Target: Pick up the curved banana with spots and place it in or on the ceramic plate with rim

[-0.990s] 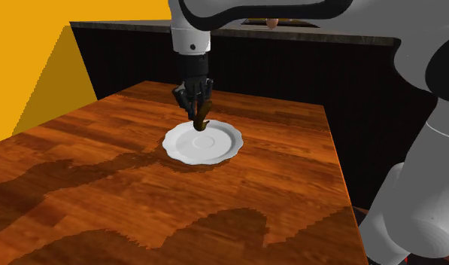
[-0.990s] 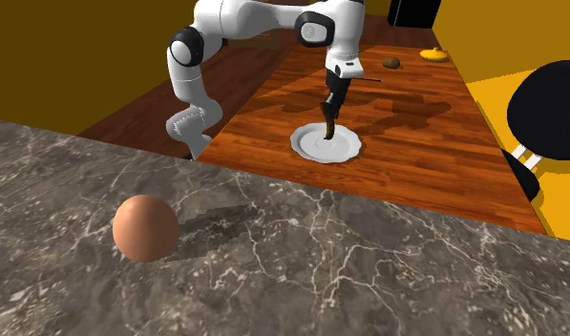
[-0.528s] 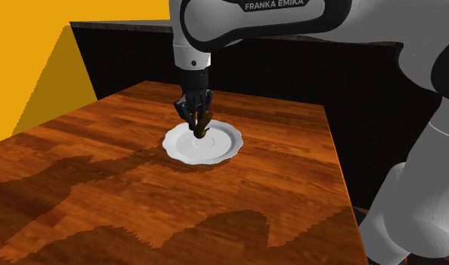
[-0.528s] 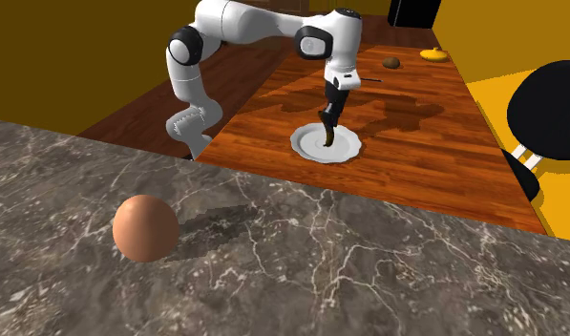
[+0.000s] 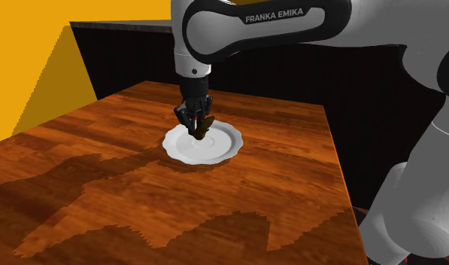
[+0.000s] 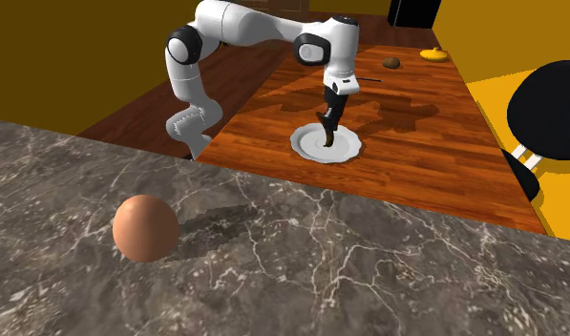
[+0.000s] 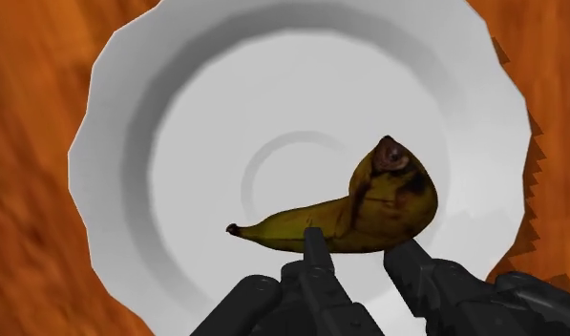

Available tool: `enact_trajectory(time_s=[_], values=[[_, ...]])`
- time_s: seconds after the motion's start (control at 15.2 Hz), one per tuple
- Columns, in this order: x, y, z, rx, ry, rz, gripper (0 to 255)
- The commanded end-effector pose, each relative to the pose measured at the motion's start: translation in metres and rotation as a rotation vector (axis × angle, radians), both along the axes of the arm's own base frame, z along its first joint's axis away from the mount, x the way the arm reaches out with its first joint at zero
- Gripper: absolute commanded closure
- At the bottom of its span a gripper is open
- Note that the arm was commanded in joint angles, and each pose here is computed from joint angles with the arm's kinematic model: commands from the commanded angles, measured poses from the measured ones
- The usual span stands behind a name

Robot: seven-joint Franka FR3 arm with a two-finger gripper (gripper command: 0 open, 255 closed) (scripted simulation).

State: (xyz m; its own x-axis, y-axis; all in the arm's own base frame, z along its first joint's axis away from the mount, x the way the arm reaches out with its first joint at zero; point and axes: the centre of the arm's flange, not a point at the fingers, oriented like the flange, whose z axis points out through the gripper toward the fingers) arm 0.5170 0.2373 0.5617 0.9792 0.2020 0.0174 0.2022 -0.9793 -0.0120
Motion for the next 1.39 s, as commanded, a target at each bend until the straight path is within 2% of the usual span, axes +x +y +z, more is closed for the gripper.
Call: enact_trajectory(time_s=[0.0,0.13,0.2,0.53,0.79,1.32], values=[[0.003,-0.003,-0.014,-0.009,0.028,-0.004,255],[0.003,-0.003,-0.014,-0.009,0.028,-0.004,255],[0.005,-0.001,-0.016,-0.009,0.028,-0.004,0],[0.003,-0.003,-0.014,-0.009,0.028,-0.004,0],[0.004,-0.003,0.036,-0.009,0.028,-0.004,0],[0.004,-0.003,0.036,-0.009,0.028,-0.004,0]])
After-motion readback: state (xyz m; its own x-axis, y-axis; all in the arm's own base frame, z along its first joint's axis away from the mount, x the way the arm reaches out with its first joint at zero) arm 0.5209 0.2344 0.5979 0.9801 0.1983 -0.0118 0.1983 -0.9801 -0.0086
